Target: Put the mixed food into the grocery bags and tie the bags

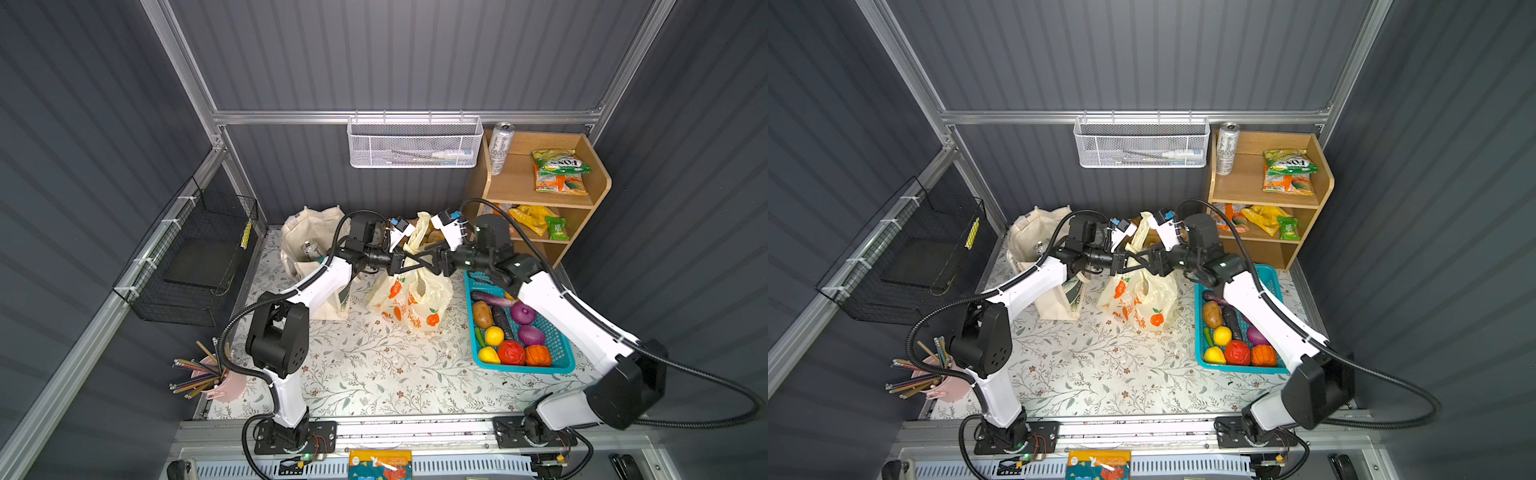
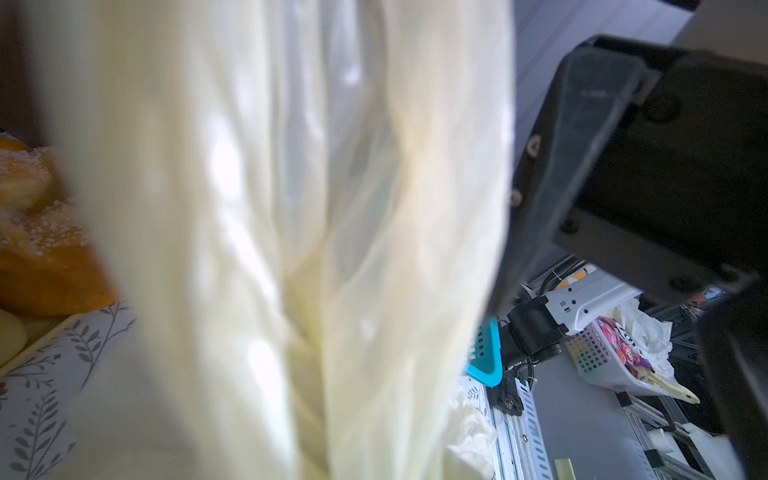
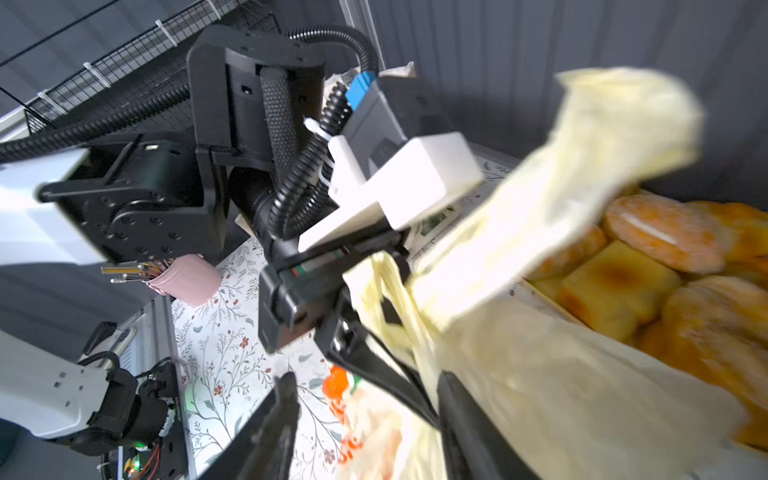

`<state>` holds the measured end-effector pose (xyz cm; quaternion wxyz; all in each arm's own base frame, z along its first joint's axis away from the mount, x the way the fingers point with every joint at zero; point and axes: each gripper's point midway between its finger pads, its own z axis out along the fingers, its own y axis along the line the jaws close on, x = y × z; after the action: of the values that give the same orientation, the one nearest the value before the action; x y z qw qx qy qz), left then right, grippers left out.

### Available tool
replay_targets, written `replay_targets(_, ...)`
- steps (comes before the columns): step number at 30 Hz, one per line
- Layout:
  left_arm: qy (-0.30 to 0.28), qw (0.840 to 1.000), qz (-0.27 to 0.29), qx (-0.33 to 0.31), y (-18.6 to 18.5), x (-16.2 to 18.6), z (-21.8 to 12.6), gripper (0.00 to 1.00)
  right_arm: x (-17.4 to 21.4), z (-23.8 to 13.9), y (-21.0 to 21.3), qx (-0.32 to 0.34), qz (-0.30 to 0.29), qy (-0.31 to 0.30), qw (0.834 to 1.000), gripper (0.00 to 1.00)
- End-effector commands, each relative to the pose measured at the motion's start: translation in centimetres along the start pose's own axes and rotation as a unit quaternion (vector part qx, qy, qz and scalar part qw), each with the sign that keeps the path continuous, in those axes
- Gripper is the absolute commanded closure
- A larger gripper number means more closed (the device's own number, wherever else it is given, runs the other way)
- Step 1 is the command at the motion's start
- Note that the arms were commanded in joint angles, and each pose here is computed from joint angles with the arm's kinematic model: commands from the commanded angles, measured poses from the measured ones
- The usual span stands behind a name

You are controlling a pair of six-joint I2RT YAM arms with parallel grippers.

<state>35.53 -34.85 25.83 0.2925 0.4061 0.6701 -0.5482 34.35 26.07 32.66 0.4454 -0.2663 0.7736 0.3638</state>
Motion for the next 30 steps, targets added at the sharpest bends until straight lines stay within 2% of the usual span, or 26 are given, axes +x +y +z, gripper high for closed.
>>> replay_targets(1,-0.011,1.000,0.024,-0.005,-1.3,-1.3,-0.9,1.00,-1.7,-3.1,-0.6,0.004,0.043,-0.041,0.998,0.40)
replay_targets(5,-0.015,0.999,0.030,-0.010,-1.6,-1.4,-1.1,1.00,-3.5,-2.6,-2.4,0.000,0.088,-0.045,0.995,0.35)
replay_targets(9,-0.014,1.000,0.025,-0.007,-1.8,-1.2,-1.2,1.00,-5.8,-0.6,-2.5,-0.036,0.118,-0.033,0.992,0.32)
replay_targets(17,-0.016,1.000,0.018,-0.004,-1.7,-1.0,-1.1,1.00,-8.0,2.5,-2.9,-0.079,0.148,-0.036,0.985,0.30)
replay_targets(28,-0.017,1.000,0.013,0.001,-1.6,-0.9,-0.9,1.00,-8.1,4.8,-3.5,-0.097,0.168,-0.027,0.981,0.38)
replay_targets(30,-0.016,1.000,0.009,0.003,-1.5,-0.7,-0.9,1.00,-8.2,5.2,-3.6,-0.101,0.171,-0.025,0.980,0.42)
